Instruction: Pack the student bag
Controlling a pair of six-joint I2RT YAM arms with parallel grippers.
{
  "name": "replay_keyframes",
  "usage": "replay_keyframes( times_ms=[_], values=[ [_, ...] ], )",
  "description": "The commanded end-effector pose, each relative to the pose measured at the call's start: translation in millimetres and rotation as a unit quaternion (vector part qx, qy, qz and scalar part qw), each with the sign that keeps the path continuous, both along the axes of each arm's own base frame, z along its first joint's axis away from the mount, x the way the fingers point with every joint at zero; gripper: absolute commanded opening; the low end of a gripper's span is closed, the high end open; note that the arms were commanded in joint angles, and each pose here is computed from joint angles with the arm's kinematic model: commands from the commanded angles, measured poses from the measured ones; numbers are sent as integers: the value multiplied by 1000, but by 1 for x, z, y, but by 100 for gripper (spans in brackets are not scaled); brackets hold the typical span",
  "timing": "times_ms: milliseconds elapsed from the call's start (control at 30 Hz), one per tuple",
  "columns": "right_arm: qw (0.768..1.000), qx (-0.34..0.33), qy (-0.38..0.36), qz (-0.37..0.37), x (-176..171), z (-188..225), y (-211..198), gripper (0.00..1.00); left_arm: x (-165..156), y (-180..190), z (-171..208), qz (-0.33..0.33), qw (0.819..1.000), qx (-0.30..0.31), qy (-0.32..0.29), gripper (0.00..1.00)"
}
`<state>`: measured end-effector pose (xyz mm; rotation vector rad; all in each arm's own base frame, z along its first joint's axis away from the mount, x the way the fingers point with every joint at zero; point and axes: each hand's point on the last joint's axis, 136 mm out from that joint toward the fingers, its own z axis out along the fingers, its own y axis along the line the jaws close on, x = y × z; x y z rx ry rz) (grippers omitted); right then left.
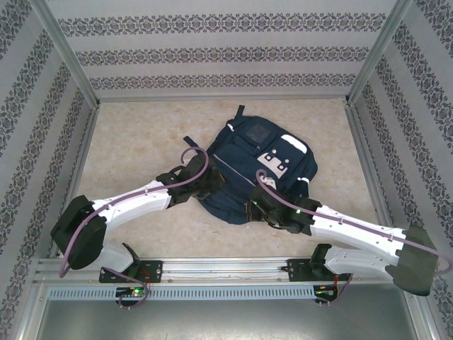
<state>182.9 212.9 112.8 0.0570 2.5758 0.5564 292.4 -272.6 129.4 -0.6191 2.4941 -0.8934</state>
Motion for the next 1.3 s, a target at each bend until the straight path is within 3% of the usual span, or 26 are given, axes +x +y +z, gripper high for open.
replay_keyframes(
  times_ms=[0,133,267,567,933,1267],
  values=[
    [988,-97,12,-118,-2,-31,-74,0,10,16,19,-18,999,18,-31,0],
    [968,-94,28,-230,1,-45,-120,0,6,3,14,-80,997,15,-17,0],
    [956,-80,8,-281,12,-41,-143,0,2,0,5,-108,994,18,-2,0],
    [957,-46,-3,-287,41,-31,-156,0,-1,16,-4,-129,991,42,3,0],
    [960,-72,-36,-269,96,-35,-179,0,-12,12,-15,-191,980,39,25,0],
    [951,-109,1,-291,114,-39,-202,2,-21,15,-15,-212,976,45,19,0]
  ],
)
